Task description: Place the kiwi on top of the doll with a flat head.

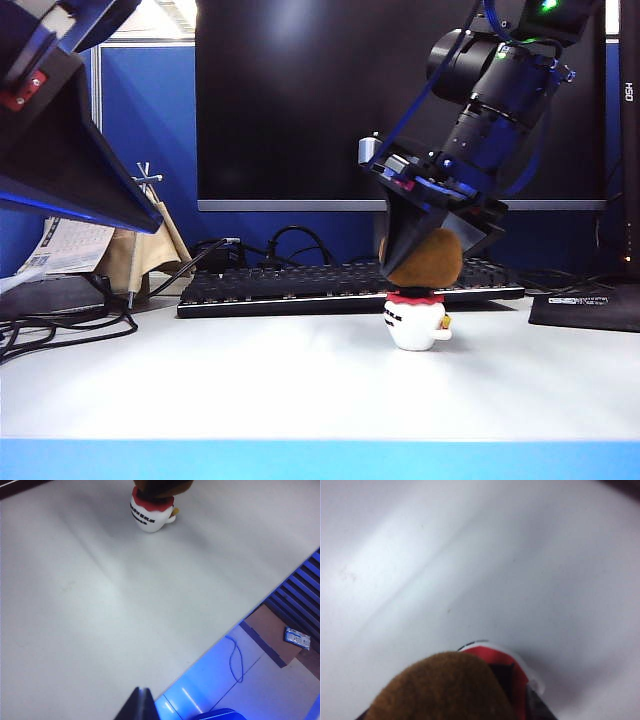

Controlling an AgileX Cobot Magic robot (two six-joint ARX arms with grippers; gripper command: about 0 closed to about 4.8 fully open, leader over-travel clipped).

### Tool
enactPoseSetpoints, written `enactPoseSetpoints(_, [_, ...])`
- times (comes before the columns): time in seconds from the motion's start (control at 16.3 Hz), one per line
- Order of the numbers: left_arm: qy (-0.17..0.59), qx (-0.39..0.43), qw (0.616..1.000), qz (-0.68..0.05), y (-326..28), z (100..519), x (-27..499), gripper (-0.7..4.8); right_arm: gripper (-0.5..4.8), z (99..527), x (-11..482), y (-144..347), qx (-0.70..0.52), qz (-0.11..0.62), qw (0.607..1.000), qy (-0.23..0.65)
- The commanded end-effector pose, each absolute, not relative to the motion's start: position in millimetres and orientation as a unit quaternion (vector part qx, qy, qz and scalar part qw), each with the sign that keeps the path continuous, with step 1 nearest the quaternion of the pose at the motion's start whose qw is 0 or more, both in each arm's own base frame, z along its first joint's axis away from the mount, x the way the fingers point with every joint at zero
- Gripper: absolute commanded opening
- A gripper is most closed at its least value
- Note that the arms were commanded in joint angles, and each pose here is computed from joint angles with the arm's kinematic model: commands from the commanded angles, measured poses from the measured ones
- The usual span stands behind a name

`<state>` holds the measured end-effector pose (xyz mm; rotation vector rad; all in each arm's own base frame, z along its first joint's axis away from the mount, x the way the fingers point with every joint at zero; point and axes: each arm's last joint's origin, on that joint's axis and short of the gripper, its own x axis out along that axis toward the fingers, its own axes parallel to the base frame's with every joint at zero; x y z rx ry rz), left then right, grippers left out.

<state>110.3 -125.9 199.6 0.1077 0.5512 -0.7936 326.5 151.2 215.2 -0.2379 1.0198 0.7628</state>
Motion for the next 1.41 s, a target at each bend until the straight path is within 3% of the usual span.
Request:
enactPoseSetpoints(0.06, [0.26, 0.05, 0.885, -0.382, -126, 201, 110, -0.04, 3.15, 218, 328, 152, -0.108, 0.357, 0.802, 0.466])
enactPoseSetpoints(0.43, [0.261, 0.049, 0.884, -0.385, -126, 201, 110, -0.04, 3.14, 221, 331, 153, -0.1, 0.354, 0.815, 0.447])
enactPoseSetpoints(1.17, [0.262, 0.05, 0.883, -0.385, -126, 201, 110, -0.04, 3.16, 205, 335, 155, -0.093, 0.351, 0.801, 0.476])
enactPoseSetpoints(1.35, [0.262, 0.05, 0.883, -0.385, -126, 201, 110, -0.04, 3.52, 204, 334, 155, -0.093, 0.35, 0.798, 0.482])
enactPoseSetpoints(1.41, [0.262, 0.05, 0.883, -0.385, -126, 201, 110, -0.04, 4.1, 204, 333, 154, -0.093, 0.349, 0.796, 0.485])
